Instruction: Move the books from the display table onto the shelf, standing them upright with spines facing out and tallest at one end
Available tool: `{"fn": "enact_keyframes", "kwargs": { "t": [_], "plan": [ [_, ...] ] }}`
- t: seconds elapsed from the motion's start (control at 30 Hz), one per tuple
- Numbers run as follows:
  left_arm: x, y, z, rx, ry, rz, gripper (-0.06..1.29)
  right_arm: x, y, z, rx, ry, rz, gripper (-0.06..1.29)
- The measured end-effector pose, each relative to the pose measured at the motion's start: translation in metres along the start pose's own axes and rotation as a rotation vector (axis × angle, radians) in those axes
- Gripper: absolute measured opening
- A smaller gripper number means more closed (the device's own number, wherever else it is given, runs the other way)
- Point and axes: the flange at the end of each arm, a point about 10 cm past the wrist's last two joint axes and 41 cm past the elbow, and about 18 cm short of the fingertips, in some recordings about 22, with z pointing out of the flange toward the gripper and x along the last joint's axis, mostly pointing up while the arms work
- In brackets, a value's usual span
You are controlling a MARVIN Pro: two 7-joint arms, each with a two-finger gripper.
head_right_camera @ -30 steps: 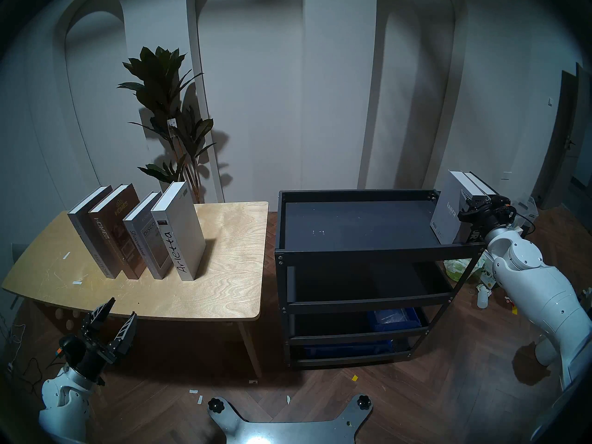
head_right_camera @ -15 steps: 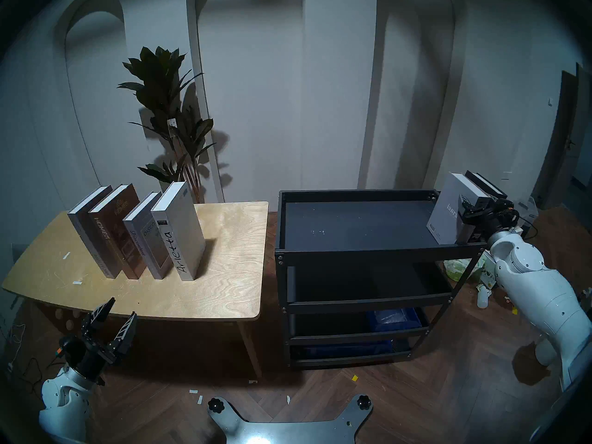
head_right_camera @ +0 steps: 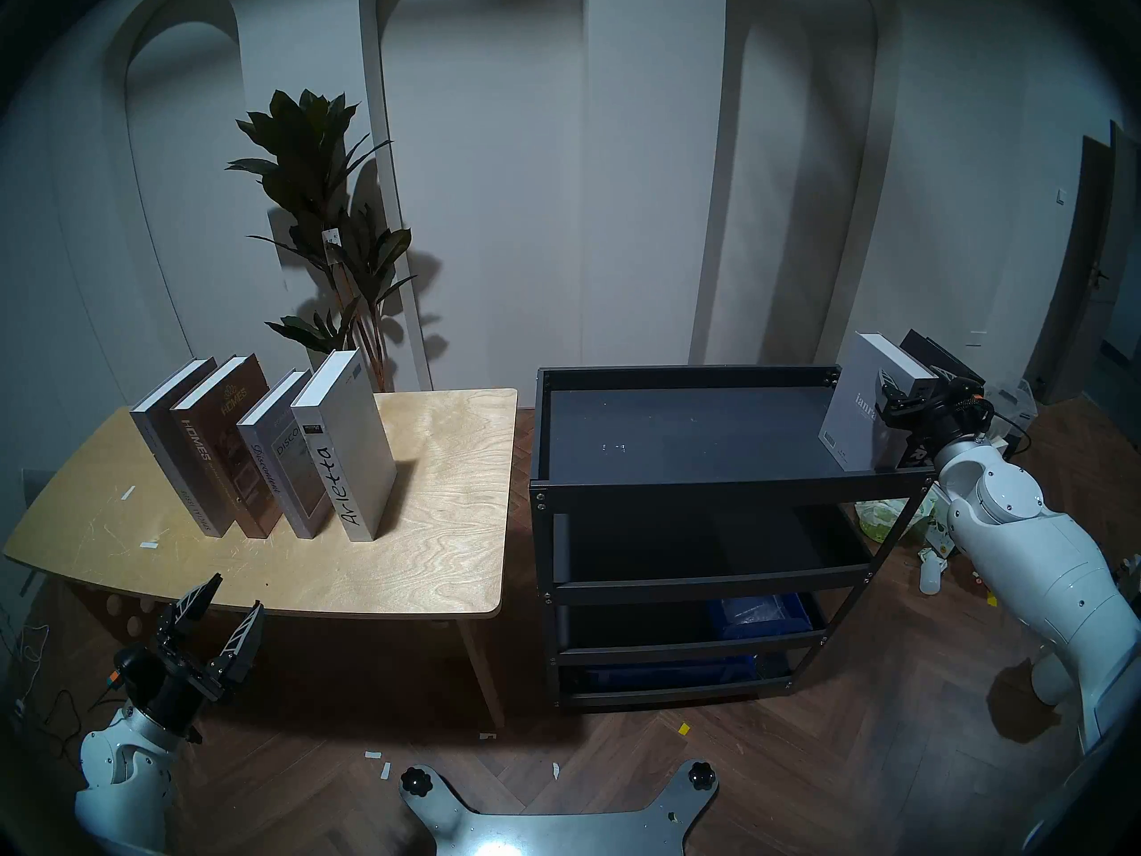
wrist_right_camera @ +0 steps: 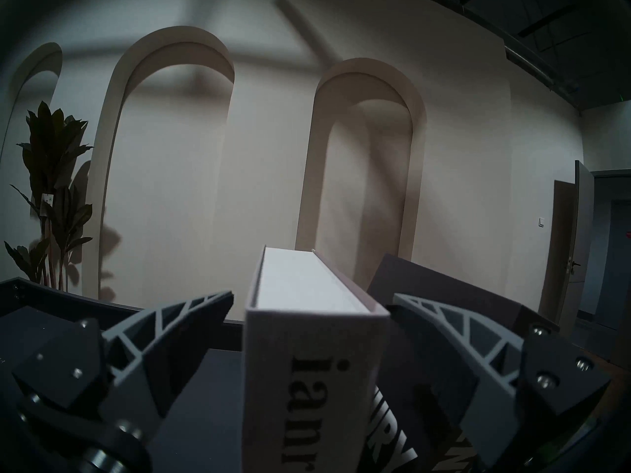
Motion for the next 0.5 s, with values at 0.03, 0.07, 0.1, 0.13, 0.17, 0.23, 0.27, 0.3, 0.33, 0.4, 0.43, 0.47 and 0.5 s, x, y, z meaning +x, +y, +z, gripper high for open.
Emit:
{"fn": "enact_keyframes", "kwargs": {
  "t": [0.03,0.07,0.1,0.13,0.17,0.23,0.27,0.3,0.33,0.4,0.43,0.47,0.5],
  "plan": [
    [0.000,0.000,0.000,0.000,0.000,0.000,1.24,0.001,-0.002,0.001,0.004,0.003,-0.002,1.22],
    [0.000,0.000,0.000,0.000,0.000,0.000,1.24,0.002,-0.003,0.001,0.005,0.005,-0.002,1.22],
    [0.000,0.000,0.000,0.000,0.000,0.000,1.24,0.003,-0.004,0.002,0.008,0.007,-0.003,1.22],
    [0.000,0.000,0.000,0.000,0.000,0.000,1.24,0.004,-0.006,0.002,0.011,0.011,-0.004,1.22],
    [0.000,0.000,0.000,0.000,0.000,0.000,1.24,0.006,-0.008,0.003,0.014,0.015,-0.005,1.22],
    [0.000,0.000,0.000,0.000,0.000,0.000,1.24,0.010,-0.013,0.004,0.021,0.025,-0.006,1.22],
    [0.000,0.000,0.000,0.000,0.000,0.000,1.24,0.012,-0.015,0.005,0.025,0.032,-0.007,1.22],
    [0.000,0.000,0.000,0.000,0.000,0.000,1.24,0.015,-0.017,0.005,0.028,0.041,-0.007,1.22],
    [0.000,0.000,0.000,0.000,0.000,0.000,1.24,0.018,-0.018,0.006,0.029,0.048,-0.008,1.22],
    [0.000,0.000,0.000,0.000,0.000,0.000,1.24,0.026,-0.021,0.007,0.031,0.069,-0.010,1.22],
    [0.000,0.000,0.000,0.000,0.000,0.000,1.24,0.031,-0.021,0.008,0.029,0.083,-0.012,1.22],
    [0.000,0.000,0.000,0.000,0.000,0.000,1.24,0.035,-0.021,0.008,0.026,0.094,-0.013,1.22],
    [0.000,0.000,0.000,0.000,0.000,0.000,1.24,0.042,-0.020,0.008,0.018,0.114,-0.015,1.22]
  ]
}}
